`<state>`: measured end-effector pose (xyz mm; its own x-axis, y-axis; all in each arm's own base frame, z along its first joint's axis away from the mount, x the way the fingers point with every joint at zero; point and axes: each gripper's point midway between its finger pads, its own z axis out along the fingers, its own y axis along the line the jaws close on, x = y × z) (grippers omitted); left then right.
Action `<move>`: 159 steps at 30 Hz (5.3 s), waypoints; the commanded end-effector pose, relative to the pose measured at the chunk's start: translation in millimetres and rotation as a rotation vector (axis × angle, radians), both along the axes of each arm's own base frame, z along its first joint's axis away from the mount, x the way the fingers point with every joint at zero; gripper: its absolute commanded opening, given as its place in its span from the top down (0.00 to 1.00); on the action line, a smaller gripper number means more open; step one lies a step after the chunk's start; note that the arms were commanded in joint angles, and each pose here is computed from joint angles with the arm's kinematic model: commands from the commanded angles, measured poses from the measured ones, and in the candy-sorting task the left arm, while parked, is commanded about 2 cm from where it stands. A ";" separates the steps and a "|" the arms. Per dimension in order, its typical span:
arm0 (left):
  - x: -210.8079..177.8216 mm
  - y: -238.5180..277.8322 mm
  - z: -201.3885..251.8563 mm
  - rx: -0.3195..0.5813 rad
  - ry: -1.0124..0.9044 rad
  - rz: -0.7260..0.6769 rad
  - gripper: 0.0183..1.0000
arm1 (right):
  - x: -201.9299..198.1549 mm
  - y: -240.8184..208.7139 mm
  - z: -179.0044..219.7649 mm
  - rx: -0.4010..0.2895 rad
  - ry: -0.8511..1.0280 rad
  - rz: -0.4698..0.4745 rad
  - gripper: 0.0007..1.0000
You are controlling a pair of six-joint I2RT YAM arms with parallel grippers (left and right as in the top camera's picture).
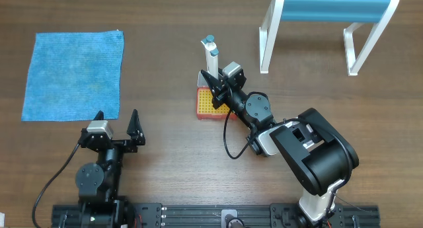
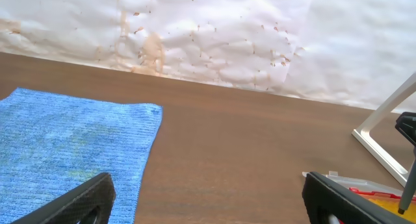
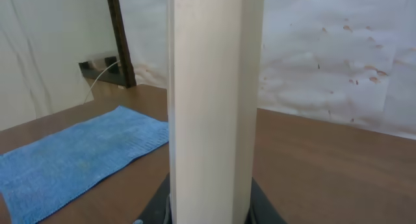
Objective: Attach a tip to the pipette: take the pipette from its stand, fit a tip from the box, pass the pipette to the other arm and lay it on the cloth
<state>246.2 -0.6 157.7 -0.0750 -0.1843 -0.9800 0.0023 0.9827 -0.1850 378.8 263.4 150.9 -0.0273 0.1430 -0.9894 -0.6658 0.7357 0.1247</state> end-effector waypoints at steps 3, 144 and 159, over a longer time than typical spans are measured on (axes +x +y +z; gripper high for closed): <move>-0.2 2.6 -1.8 0.009 0.004 0.013 0.07 | 0.5 7.9 -3.5 -0.008 0.005 0.023 0.92; 41.0 -212.2 180.4 -0.638 0.424 -1.456 0.99 | -123.5 33.2 144.5 0.104 0.540 0.558 0.92; 113.4 -14.2 -7.3 -0.802 0.797 -0.268 0.99 | -124.6 -46.7 130.5 0.190 0.783 0.708 0.07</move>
